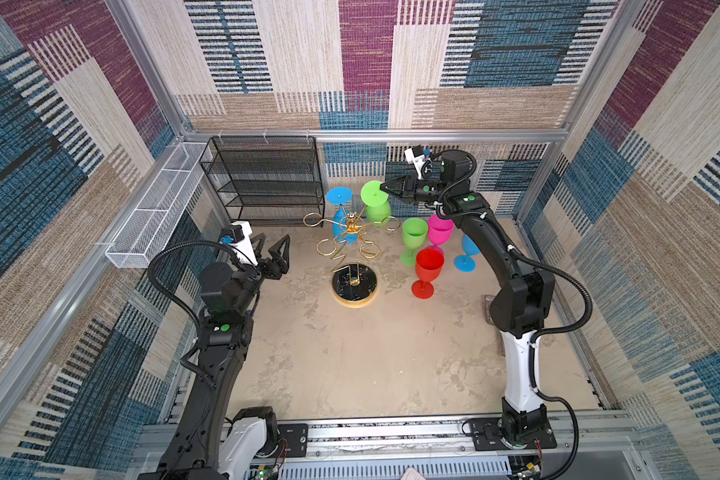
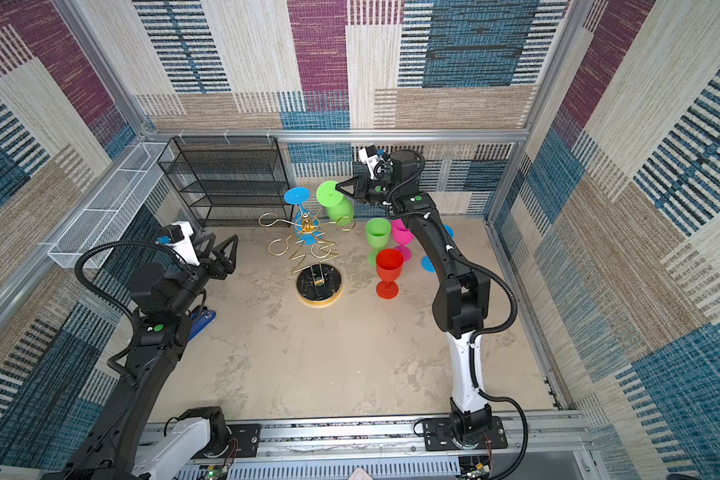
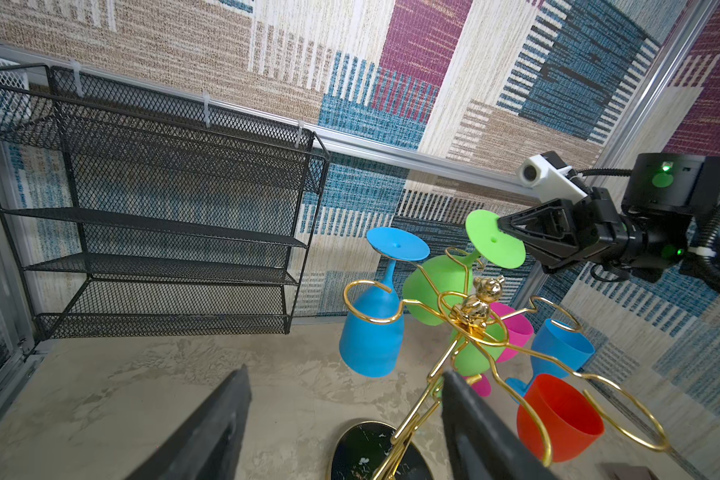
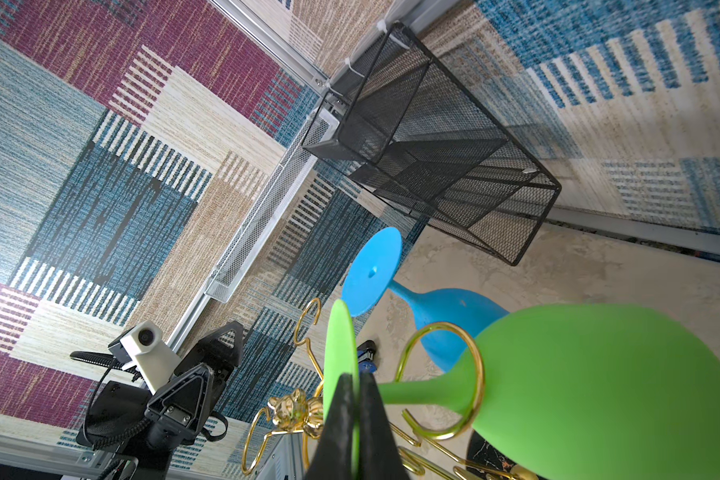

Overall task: Take the wine glass off the wine glass rack
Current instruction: 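Pull the green glass off its rack hook with the right gripper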

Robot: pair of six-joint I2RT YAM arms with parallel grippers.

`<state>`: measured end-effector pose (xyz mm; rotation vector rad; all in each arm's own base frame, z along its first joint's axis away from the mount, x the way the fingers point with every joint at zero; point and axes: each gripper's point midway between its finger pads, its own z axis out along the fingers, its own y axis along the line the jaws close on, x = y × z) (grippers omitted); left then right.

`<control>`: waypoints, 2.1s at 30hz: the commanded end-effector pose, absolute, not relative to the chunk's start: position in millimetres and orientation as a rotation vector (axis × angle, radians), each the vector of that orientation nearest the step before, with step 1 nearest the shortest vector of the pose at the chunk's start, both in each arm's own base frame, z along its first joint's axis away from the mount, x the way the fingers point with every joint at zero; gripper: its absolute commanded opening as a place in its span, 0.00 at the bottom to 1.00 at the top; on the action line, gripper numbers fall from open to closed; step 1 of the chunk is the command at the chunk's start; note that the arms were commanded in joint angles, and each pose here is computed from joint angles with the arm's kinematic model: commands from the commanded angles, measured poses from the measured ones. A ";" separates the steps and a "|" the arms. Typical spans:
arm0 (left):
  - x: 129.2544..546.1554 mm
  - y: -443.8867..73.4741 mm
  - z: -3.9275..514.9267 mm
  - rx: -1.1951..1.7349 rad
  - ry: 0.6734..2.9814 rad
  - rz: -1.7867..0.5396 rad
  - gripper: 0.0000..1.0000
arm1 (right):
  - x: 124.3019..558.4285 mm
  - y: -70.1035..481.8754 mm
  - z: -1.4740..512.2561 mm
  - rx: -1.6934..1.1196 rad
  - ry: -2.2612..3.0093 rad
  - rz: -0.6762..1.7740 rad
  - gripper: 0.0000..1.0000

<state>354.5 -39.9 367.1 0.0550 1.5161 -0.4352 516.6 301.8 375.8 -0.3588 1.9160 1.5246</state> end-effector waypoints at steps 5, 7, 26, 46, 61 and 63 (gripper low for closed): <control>352.7 -40.0 376.5 0.062 1.476 -0.435 0.75 | 506.7 310.8 388.2 -0.406 1.870 1.555 0.00; 352.5 -40.0 377.4 0.062 1.474 -0.435 0.75 | 505.4 314.0 386.6 -0.412 1.873 1.558 0.00; 350.9 -40.4 378.4 0.066 1.472 -0.434 0.75 | 487.5 317.3 376.3 -0.412 1.896 1.540 0.00; 349.8 -40.2 379.2 0.064 1.467 -0.434 0.75 | 487.3 273.5 389.2 -0.312 1.853 1.449 0.00; 329.3 -97.7 410.9 0.333 1.468 -0.779 0.70 | 458.0 226.6 449.6 -0.309 1.710 1.199 0.00; 325.4 -109.1 421.3 0.377 1.455 -0.884 0.67 | 446.6 221.3 462.1 -0.330 1.682 1.150 0.00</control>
